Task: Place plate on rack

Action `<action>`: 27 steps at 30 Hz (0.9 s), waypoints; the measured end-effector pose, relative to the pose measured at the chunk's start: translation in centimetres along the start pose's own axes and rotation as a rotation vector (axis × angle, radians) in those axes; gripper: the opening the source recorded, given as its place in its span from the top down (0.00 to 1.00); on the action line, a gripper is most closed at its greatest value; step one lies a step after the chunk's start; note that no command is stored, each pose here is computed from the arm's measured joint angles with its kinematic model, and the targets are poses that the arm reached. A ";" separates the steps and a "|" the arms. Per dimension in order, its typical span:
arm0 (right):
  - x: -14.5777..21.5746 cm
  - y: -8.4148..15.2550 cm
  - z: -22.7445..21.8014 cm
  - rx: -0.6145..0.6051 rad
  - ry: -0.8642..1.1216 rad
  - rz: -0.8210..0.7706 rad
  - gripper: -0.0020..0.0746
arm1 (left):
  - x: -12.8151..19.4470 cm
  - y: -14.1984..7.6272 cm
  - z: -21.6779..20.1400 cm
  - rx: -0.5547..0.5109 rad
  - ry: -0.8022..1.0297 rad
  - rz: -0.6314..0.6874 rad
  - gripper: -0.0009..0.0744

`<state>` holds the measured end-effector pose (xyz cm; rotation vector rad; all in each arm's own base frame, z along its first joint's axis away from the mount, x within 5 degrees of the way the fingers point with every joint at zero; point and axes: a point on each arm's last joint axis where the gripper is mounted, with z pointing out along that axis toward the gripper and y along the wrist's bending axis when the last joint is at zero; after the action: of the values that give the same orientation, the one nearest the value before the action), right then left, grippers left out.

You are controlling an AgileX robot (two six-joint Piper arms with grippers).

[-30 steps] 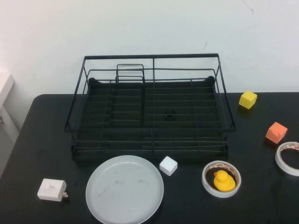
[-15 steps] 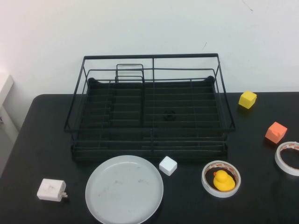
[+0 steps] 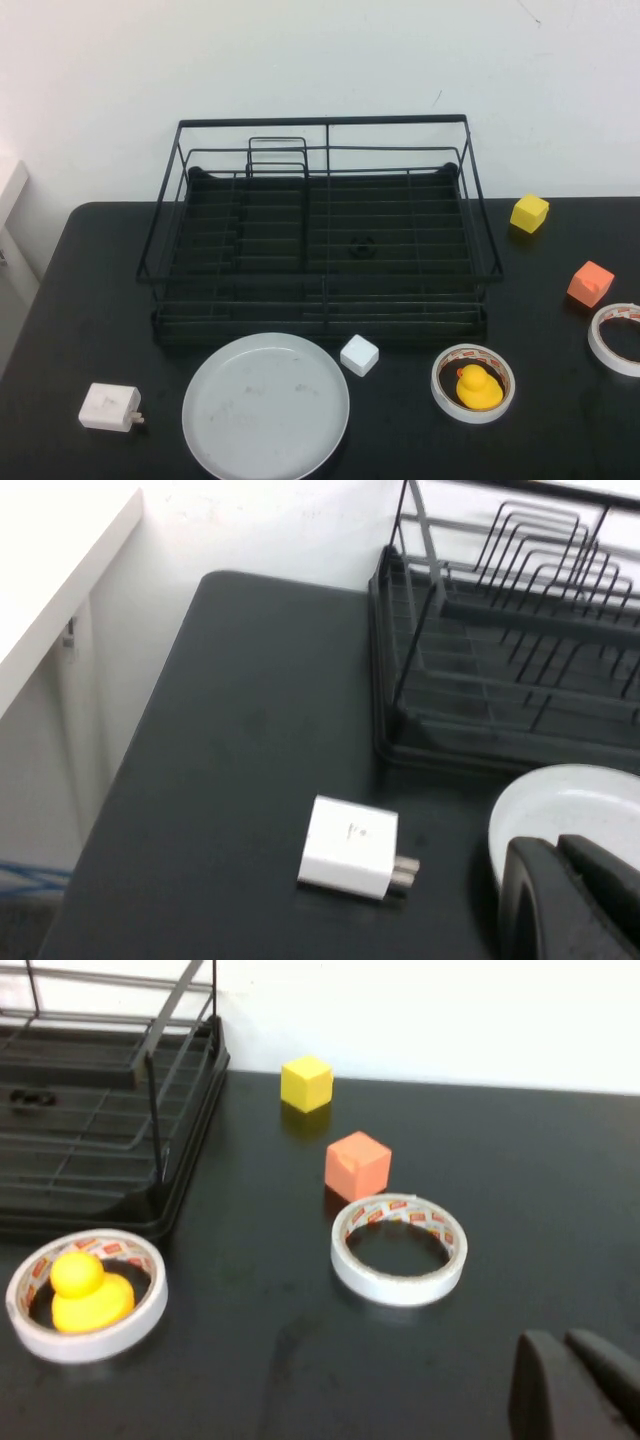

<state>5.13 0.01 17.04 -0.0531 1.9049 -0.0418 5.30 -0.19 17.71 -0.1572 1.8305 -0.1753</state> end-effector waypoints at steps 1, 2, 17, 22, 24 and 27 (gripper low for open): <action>-0.1 0.0 0.0 0.001 -0.007 0.000 0.98 | -0.1 0.0 0.0 0.005 -0.009 -0.008 0.99; -0.2 0.0 0.0 0.001 -0.019 0.000 0.98 | -0.2 -0.1 0.0 0.010 -0.025 -0.015 0.99; -6.8 -0.4 -3.2 0.057 -0.881 -0.004 0.98 | -6.9 -1.5 -3.4 0.199 -0.872 -0.022 0.99; -7.5 -0.5 -4.2 0.054 -1.013 0.020 0.98 | -7.5 -1.6 -4.4 0.234 -1.004 -0.030 0.99; -7.6 -0.5 -4.3 0.043 -1.030 0.048 0.98 | -7.6 -1.6 -4.4 0.246 -1.008 -0.050 0.99; -7.7 -0.6 -4.6 0.036 -1.063 0.071 0.98 | -7.5 -1.6 -4.4 0.272 -0.995 -0.100 0.99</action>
<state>3.37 -0.11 25.85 0.0187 0.8420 0.0034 3.06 -0.12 26.30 -0.1120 0.7986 -0.3415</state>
